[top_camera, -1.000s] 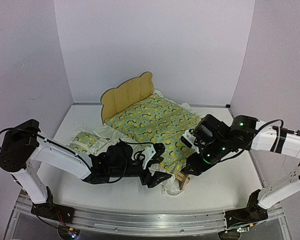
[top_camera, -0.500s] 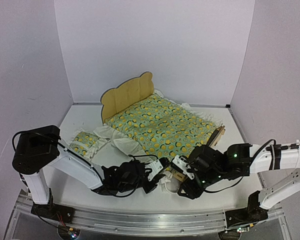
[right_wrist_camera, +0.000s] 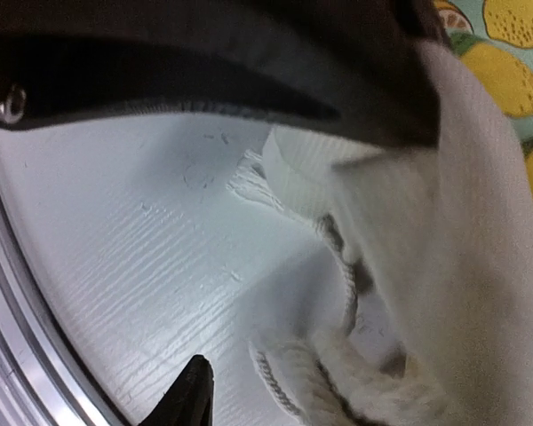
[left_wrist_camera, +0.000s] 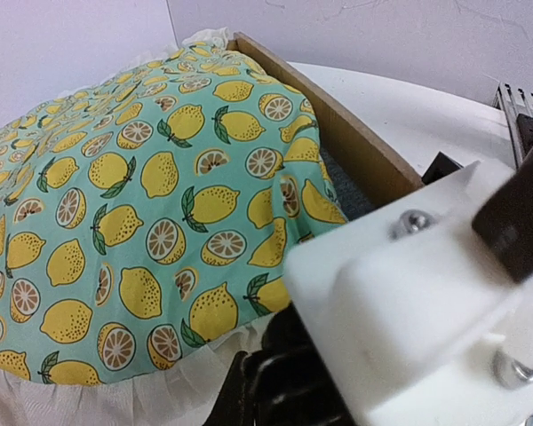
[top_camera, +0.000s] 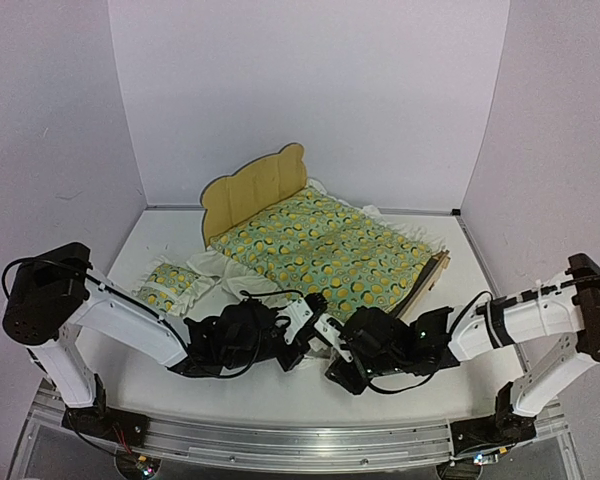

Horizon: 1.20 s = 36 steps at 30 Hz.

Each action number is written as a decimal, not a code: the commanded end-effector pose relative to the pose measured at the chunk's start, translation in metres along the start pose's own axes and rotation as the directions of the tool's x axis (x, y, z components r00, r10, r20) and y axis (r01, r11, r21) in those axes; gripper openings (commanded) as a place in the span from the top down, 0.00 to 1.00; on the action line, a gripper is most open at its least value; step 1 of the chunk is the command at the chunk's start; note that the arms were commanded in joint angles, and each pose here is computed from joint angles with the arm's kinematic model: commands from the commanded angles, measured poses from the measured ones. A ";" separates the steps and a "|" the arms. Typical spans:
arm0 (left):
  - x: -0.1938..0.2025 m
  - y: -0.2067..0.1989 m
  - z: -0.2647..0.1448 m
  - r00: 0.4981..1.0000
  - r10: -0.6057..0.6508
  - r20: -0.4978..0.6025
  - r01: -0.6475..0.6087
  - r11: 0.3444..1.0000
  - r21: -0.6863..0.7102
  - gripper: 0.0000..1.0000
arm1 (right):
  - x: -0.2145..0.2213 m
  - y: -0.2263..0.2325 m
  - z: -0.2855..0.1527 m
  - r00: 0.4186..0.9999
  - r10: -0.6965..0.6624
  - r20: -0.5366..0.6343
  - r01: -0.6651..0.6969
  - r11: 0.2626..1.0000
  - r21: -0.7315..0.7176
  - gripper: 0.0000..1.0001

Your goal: Set up the pet bed

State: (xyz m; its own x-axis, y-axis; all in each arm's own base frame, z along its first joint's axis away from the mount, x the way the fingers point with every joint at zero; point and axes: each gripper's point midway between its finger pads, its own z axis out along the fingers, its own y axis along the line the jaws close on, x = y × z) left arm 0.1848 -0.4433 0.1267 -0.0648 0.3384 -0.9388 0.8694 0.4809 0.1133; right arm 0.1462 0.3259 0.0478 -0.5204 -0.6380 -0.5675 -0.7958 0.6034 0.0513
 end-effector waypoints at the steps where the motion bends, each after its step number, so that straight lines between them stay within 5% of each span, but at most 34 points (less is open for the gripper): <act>1: -0.020 0.008 -0.004 0.998 -0.037 0.057 0.037 0.999 -0.001 1.00 | -0.014 -0.008 0.015 0.993 -0.030 0.116 0.021 0.997 0.079 0.57; 16: -0.020 0.014 -0.006 0.997 -0.057 0.051 0.057 0.998 -0.003 1.00 | 0.015 -0.038 0.035 0.987 -0.075 0.143 0.028 0.951 0.307 0.47; 23: -0.020 0.014 -0.004 0.997 -0.059 0.046 0.059 0.998 0.000 1.00 | 0.004 -0.029 0.024 0.986 -0.063 0.156 0.016 0.958 0.287 1.00; 31: -0.024 0.017 -0.002 0.997 -0.065 0.045 0.065 0.998 -0.001 1.00 | -0.012 0.028 -0.049 0.986 0.169 -0.007 -0.169 0.982 -0.089 1.00; 36: -0.030 0.025 -0.003 0.995 -0.088 0.052 0.090 0.996 -0.030 1.00 | -0.037 0.018 -0.086 0.974 0.225 -0.030 -0.226 0.968 -0.108 1.00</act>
State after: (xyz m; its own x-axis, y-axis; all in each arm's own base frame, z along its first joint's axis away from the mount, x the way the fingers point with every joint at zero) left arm 0.1962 -0.4340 0.1169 -0.1204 0.3461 -0.9305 0.8646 0.4972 0.0731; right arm 0.1318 0.3310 0.1149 -0.6142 -0.5064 -0.6052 -0.7260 0.6631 0.1820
